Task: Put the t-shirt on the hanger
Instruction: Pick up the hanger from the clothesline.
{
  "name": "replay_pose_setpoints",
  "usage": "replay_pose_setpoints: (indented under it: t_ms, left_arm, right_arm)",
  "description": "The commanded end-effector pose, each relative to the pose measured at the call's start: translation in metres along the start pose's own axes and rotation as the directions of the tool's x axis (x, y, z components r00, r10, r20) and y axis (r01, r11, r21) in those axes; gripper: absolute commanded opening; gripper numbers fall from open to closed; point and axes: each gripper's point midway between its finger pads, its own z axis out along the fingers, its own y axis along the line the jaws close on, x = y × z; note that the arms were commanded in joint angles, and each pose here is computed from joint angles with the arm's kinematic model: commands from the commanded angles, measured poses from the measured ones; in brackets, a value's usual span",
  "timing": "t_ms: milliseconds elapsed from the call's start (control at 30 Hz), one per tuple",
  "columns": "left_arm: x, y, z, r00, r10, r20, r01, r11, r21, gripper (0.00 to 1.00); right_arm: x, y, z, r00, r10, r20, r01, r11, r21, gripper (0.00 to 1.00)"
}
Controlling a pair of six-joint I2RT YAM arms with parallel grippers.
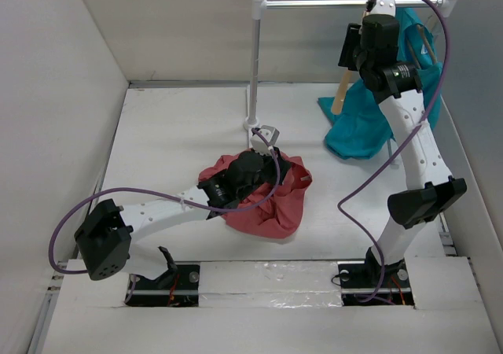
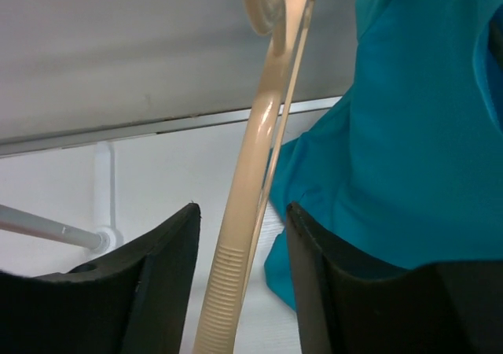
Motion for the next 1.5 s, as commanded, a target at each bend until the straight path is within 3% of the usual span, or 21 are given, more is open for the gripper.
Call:
replay_pose_setpoints:
  t_ms: [0, 133, 267, 433, 600, 633, 733, 767, 1000, 1200, 1467]
  left_arm:
    - [-0.019, -0.011, -0.007, 0.998, -0.018, 0.060, 0.016, 0.999, 0.038, 0.00]
    - [-0.020, -0.013, -0.006, 0.998, -0.015, 0.057, 0.013, 0.999, 0.041, 0.00]
    - [-0.020, -0.014, -0.005, 0.998, -0.019, 0.059, 0.016, 0.999, 0.046, 0.00]
    - [-0.021, -0.015, -0.006, 0.998, -0.016, 0.059, 0.013, 0.999, 0.049, 0.00]
    - [-0.026, -0.013, -0.008, 0.998, -0.010, 0.069, 0.007, 0.999, 0.037, 0.00]
    - [-0.027, -0.014, -0.009, 0.997, -0.009, 0.071, 0.006, 0.999, 0.040, 0.00]
    - [-0.030, -0.014, -0.010, 0.997, -0.007, 0.077, 0.004, 0.999, 0.036, 0.00]
    - [-0.029, -0.013, -0.011, 0.997, -0.007, 0.078, 0.004, 0.999, 0.033, 0.00]
    - [-0.035, -0.014, -0.012, 0.996, -0.004, 0.091, 0.001, 1.000, 0.031, 0.00]
    - [-0.041, -0.015, -0.012, 0.994, 0.000, 0.108, -0.003, 1.000, 0.028, 0.00]
    - [-0.062, -0.021, -0.010, 0.991, -0.002, 0.133, -0.004, 0.999, 0.043, 0.00]
  right_arm:
    - [-0.035, -0.017, -0.018, 0.994, 0.017, 0.104, -0.022, 0.998, 0.050, 0.51]
    - [-0.033, -0.032, -0.018, 0.995, 0.011, 0.102, -0.020, 0.996, 0.088, 0.36]
    - [-0.026, -0.039, -0.017, 0.996, 0.000, 0.084, -0.009, 0.995, 0.102, 0.30]
    - [-0.026, -0.049, -0.014, 0.996, 0.009, 0.088, -0.017, 0.995, 0.098, 0.25]
    - [-0.025, -0.050, -0.007, 0.997, -0.001, 0.077, -0.006, 0.995, 0.097, 0.27]
    - [-0.027, -0.050, -0.006, 0.997, -0.002, 0.083, -0.006, 0.995, 0.101, 0.25]
    - [-0.035, -0.050, -0.006, 0.995, 0.000, 0.099, -0.010, 0.995, 0.103, 0.02]
    - [-0.037, -0.051, -0.007, 0.994, -0.003, 0.105, -0.008, 0.994, 0.106, 0.00]
    - [-0.083, -0.040, -0.046, 0.959, 0.049, 0.279, -0.035, 0.998, -0.054, 0.00]
    - [-0.079, -0.042, -0.062, 0.952, 0.154, 0.264, -0.083, 0.961, -0.263, 0.00]
    - [-0.030, -0.034, -0.070, 0.965, 0.199, 0.170, -0.119, 0.912, -0.392, 0.00]
